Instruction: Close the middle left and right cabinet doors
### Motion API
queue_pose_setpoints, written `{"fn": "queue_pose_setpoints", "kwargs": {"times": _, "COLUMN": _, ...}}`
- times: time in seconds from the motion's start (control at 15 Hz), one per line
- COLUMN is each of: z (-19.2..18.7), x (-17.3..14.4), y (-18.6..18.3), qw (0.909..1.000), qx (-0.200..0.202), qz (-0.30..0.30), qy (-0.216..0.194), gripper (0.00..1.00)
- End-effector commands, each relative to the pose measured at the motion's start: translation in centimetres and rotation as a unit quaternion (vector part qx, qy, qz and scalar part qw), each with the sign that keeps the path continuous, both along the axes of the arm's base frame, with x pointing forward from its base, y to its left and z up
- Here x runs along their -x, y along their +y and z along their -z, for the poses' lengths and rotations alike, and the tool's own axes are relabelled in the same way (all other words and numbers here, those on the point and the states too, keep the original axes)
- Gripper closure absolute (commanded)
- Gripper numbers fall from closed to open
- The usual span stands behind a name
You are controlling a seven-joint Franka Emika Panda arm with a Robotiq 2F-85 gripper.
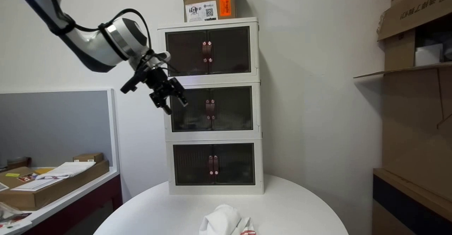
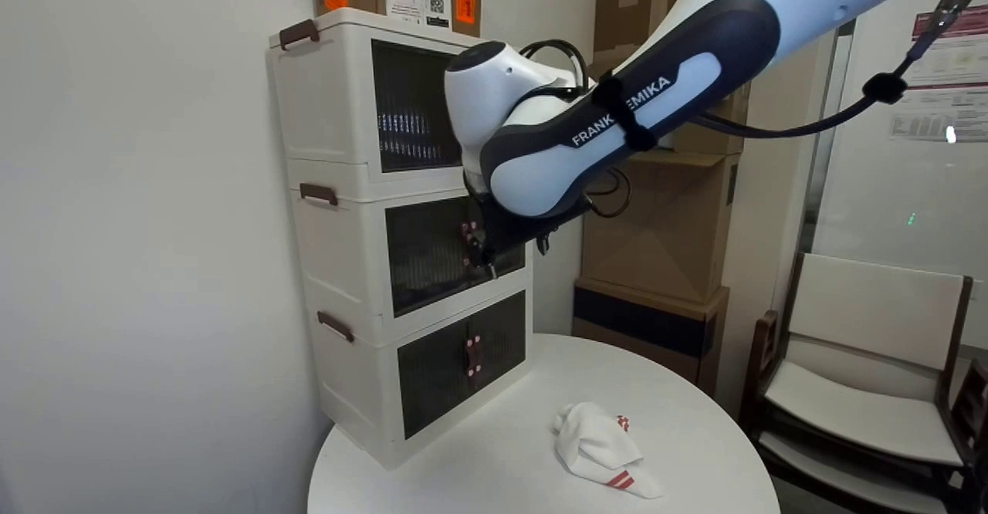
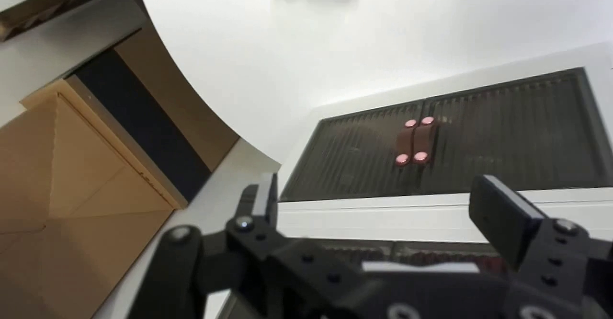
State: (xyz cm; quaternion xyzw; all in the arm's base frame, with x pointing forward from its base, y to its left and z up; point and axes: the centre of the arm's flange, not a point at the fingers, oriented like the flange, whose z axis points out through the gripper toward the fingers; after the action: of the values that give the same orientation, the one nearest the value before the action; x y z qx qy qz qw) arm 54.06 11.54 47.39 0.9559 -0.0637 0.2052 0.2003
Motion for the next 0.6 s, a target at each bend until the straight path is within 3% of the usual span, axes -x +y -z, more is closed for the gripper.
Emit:
{"fn": "queue_pose_setpoints", "kwargs": {"times": 0.0, "z": 0.9, "x": 8.3, "y": 5.5, "qw": 0.9995, "qx": -0.030, "qz": -0.004, "qy": -0.011, "gripper": 0.00}}
{"fn": "queue_pose_setpoints", "kwargs": {"times": 0.13, "z": 1.5, "x": 12.5, "y": 8.7, "qw": 0.9988, "qx": -0.042, "qz": -0.020, "qy": -0.013, "gripper": 0.00}}
{"fn": "queue_pose_setpoints", "kwargs": {"times": 0.2, "z": 1.5, "x": 7.6, "y": 7.5, "qw": 0.9995, "qx": -0.025, "qz": -0.019, "qy": -0.005, "gripper": 0.00}}
{"fn": "queue_pose_setpoints", "kwargs": {"times": 0.33, "z": 2.0, "x": 10.6, "y": 9.4, "qw": 0.9993, "qx": -0.028, "qz": -0.026, "qy": -0.007, "gripper": 0.00}}
{"fn": "queue_pose_setpoints", "kwargs": {"times": 0.53, "z": 1.8, "x": 11.4, "y": 8.9, "qw": 0.9993, "qx": -0.027, "qz": -0.021, "qy": -0.010, "gripper": 0.00}}
